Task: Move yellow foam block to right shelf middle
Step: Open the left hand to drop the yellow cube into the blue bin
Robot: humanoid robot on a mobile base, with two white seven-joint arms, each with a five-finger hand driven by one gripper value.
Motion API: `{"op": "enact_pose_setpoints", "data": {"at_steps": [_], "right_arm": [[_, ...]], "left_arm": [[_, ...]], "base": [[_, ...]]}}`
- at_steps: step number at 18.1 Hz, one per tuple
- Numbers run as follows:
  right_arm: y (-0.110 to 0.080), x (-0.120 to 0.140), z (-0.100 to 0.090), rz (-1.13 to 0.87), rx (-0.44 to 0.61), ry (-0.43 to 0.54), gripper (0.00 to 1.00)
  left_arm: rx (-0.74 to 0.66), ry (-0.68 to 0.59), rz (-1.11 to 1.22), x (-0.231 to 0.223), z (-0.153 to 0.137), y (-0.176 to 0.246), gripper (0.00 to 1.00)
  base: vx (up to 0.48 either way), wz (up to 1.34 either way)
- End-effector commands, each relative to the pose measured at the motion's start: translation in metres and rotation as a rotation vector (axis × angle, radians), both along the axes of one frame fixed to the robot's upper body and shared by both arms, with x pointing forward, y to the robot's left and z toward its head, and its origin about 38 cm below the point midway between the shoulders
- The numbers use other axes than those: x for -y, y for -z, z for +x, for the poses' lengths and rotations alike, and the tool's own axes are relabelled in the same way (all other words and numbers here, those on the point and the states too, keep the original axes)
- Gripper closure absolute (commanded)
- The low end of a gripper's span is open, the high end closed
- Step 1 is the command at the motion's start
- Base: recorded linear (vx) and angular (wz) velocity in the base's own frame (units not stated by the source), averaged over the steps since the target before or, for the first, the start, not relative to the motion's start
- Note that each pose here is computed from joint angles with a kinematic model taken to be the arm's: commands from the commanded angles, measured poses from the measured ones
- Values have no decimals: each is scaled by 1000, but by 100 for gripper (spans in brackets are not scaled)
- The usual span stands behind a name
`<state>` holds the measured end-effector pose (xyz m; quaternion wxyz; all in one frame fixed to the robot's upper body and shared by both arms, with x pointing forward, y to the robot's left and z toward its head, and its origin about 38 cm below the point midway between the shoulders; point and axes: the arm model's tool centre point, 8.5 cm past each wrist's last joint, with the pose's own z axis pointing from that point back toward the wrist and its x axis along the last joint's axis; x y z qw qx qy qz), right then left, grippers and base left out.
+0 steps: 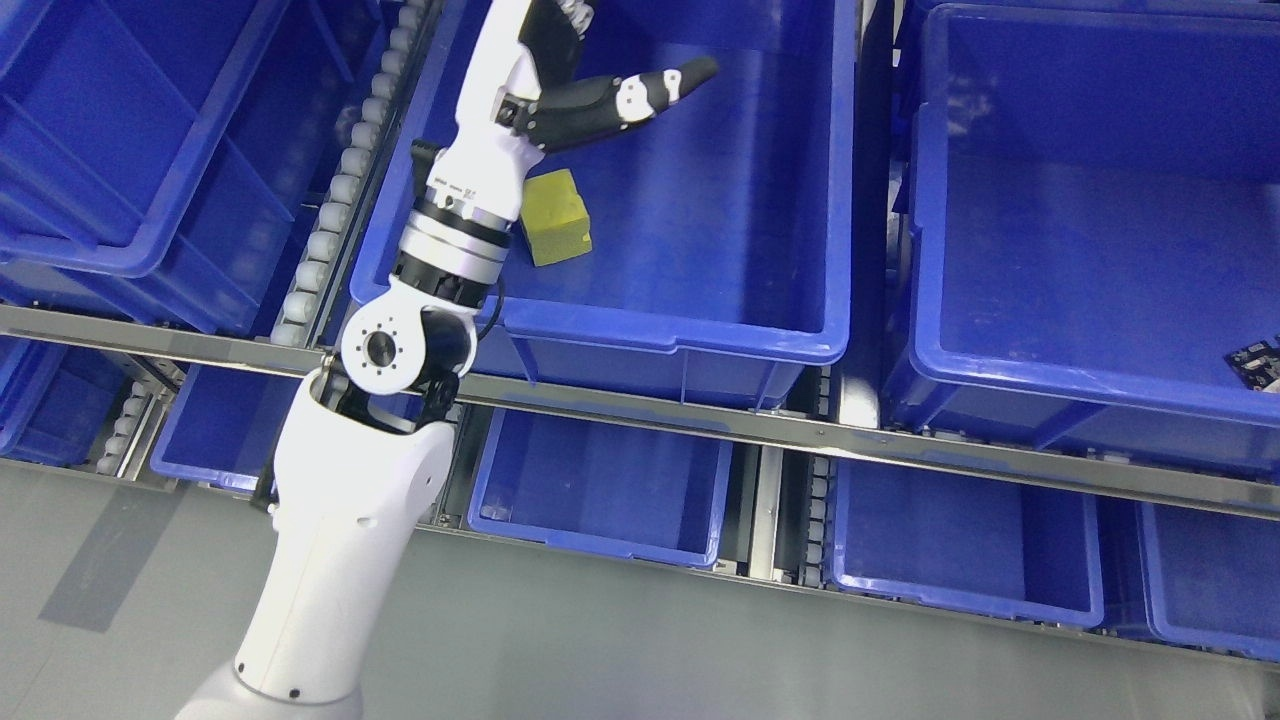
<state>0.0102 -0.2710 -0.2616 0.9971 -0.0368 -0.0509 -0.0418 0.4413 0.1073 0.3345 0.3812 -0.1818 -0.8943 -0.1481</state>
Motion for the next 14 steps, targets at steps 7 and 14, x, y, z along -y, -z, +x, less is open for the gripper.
{"op": "enact_pose_setpoints", "data": {"at_steps": [7, 14], "right_arm": [[-1, 12, 7, -18, 18, -2, 0], [-1, 12, 8, -18, 20, -2, 0]], "left_arm": [[-85, -230, -73, -91, 1, 20, 0], [-85, -242, -80, -97, 1, 20, 0]], "base": [[-5, -64], [-7, -235]]}}
